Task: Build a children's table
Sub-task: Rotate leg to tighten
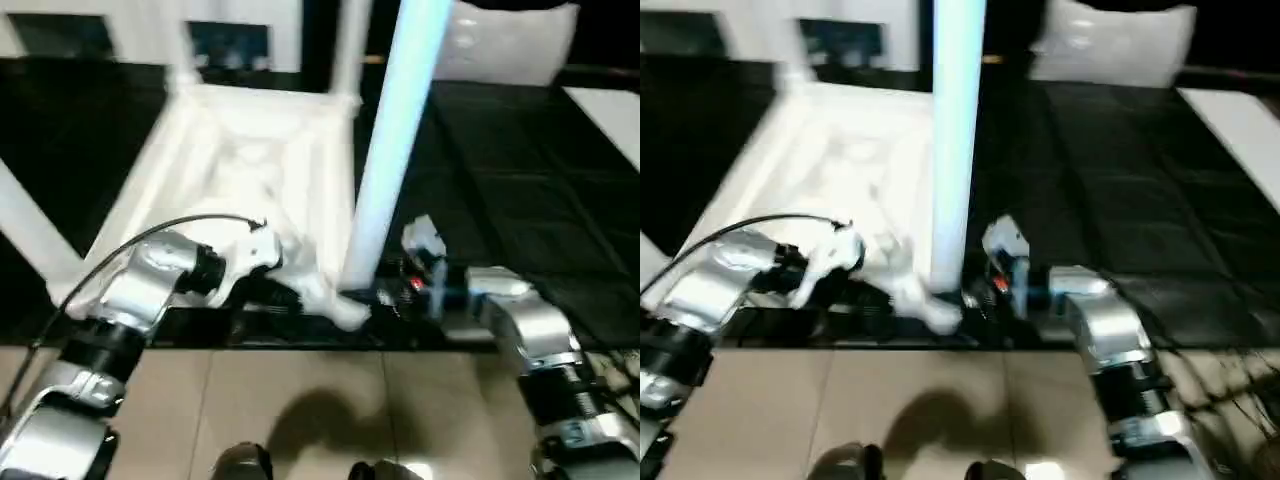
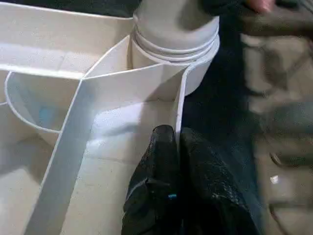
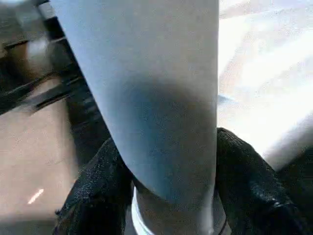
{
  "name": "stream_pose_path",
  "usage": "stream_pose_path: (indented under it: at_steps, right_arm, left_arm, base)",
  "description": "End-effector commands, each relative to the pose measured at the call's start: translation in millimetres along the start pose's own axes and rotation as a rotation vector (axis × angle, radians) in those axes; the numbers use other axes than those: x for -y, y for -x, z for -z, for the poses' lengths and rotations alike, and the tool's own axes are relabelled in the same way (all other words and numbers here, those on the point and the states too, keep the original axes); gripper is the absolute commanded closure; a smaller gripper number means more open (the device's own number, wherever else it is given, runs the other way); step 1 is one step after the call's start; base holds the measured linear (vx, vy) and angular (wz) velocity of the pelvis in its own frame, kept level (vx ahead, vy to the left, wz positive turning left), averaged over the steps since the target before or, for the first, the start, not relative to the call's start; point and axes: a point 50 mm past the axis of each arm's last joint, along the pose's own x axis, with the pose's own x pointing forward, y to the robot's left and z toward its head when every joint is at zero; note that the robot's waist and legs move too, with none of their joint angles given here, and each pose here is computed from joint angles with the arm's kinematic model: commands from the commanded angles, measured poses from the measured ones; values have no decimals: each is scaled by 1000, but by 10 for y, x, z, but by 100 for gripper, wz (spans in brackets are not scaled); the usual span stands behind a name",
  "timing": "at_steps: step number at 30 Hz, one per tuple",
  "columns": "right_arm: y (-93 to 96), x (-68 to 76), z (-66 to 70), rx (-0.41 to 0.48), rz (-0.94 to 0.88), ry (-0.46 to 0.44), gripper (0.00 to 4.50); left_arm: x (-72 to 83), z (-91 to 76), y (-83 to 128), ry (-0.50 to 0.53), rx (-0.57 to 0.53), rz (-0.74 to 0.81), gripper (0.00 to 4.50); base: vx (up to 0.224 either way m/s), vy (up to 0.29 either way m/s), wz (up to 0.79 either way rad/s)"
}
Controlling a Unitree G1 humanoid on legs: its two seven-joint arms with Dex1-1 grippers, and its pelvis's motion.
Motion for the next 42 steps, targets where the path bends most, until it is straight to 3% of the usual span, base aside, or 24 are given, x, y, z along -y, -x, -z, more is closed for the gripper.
stream_pose_path:
  at_steps: [1,9,11,12,16,19,23,24,25,29,30,32,41,42]
  right_arm:
    - [-467,-293,-34,11,-17,-98,241]
    - [-838,-251,-106,-14,377,-112,241]
    - [-853,-249,-110,-16,398,-107,241]
    - [-837,-228,-120,-15,424,-50,193]
    - [-728,-158,-94,5,425,-17,161]
    - [-576,-122,-100,63,336,-6,131]
    - [-462,-94,-91,69,281,43,99]
    - [-297,-49,-94,77,207,84,90]
    - [-246,-36,-96,79,183,96,83]
    - [-74,-10,-86,46,60,160,51]
    - [52,-7,-57,-16,-66,212,40]
    - [97,-3,-46,-42,-116,225,30]
    - [253,-55,-44,-119,-431,242,30]
    - [263,-47,-49,-136,-488,239,55]
  left_arm:
    - [-7,-293,-270,5,97,-65,450]
    - [-165,-495,-490,143,151,-361,450]
    - [-165,-501,-501,141,149,-367,450]
    - [-157,-495,-504,128,140,-359,450]
    - [-156,-429,-441,89,111,-345,450]
    - [-124,-351,-354,49,92,-287,450]
    - [-96,-306,-305,15,84,-236,450]
    - [-46,-230,-225,-45,63,-151,450]
    - [-28,-207,-200,-65,56,-121,450]
    - [42,-116,-103,-120,7,-2,450]
    - [91,-66,-21,-158,-25,87,450]
    - [109,-61,10,-167,-25,123,450]
    - [233,-5,105,-252,-94,326,450]
    - [266,-20,92,-266,-86,361,450]
  base:
    - [0,0,0]
    - [0,0,0]
    - [0,0,0]
    - [0,0,0]
    - [0,0,0]
    - [0,0,0]
    - [0,0,0]
    - [0,0,0]
    - [0,0,0]
    - [0,0,0]
    - [0,0,0]
    - [0,0,0]
    - [0,0,0]
    - [0,0,0]
